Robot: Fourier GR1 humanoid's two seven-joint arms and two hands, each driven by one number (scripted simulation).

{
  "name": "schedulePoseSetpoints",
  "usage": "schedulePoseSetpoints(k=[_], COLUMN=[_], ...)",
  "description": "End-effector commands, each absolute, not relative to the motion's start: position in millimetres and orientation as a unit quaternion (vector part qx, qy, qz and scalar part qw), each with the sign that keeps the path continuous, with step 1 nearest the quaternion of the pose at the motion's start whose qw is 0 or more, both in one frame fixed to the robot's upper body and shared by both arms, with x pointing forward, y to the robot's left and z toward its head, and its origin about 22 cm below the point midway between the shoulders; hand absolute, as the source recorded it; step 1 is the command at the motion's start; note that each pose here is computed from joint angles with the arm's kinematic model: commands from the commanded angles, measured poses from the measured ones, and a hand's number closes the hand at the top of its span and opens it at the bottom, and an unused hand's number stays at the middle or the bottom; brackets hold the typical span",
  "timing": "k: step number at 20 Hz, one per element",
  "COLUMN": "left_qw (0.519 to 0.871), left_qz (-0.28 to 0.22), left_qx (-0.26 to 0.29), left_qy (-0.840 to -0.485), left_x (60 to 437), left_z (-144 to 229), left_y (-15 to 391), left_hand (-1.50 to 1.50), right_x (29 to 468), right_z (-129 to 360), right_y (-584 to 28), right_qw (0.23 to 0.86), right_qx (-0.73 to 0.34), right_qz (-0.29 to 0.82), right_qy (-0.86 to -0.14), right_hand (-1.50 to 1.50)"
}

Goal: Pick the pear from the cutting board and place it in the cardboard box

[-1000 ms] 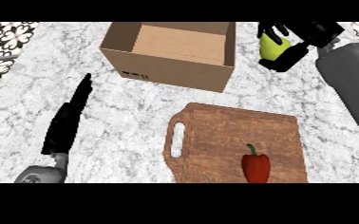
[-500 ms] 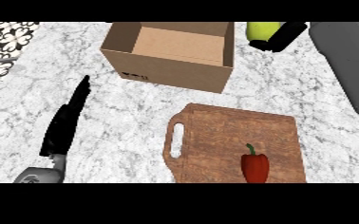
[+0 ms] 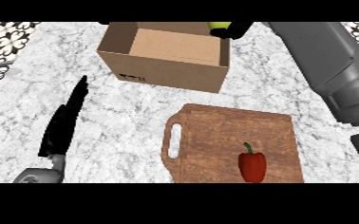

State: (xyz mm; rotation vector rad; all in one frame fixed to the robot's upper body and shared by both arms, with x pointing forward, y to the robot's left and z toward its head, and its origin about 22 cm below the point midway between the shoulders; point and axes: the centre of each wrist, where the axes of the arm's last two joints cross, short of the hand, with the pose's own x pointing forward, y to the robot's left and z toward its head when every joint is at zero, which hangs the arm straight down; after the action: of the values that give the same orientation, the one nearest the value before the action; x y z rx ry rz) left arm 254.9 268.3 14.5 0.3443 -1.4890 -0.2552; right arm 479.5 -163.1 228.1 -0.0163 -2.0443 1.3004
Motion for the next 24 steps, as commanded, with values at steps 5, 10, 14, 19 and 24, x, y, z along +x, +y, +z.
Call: schedulePoseSetpoints(k=[5,10,14,19,24], left_qw=[0.716,0.718,0.709,0.714,0.708], left_qz=[-0.115,-0.112,-0.124,-0.119,-0.130], left_qx=[0.147,0.144,0.152,0.140,0.137], left_qy=[-0.672,-0.672,-0.677,-0.676,-0.681], left_x=[257,246,260,251,268], left_z=[21,2,18,5,28], left_y=[276,269,266,258,261], left_hand=[0.00,0.00,0.00,0.00,0.00], right_x=[476,466,462,457,456], right_z=[211,178,171,156,152], right_y=[-96,-63,-47,-38,-39], right_qw=[0.362,0.377,0.394,0.432,0.458], right_qx=[-0.011,-0.020,-0.036,-0.029,-0.003], right_qz=[0.547,0.575,0.592,0.578,0.524], right_qy=[-0.755,-0.726,-0.703,-0.692,-0.718], right_hand=[1.50,1.50,1.50,-1.50,-1.50])
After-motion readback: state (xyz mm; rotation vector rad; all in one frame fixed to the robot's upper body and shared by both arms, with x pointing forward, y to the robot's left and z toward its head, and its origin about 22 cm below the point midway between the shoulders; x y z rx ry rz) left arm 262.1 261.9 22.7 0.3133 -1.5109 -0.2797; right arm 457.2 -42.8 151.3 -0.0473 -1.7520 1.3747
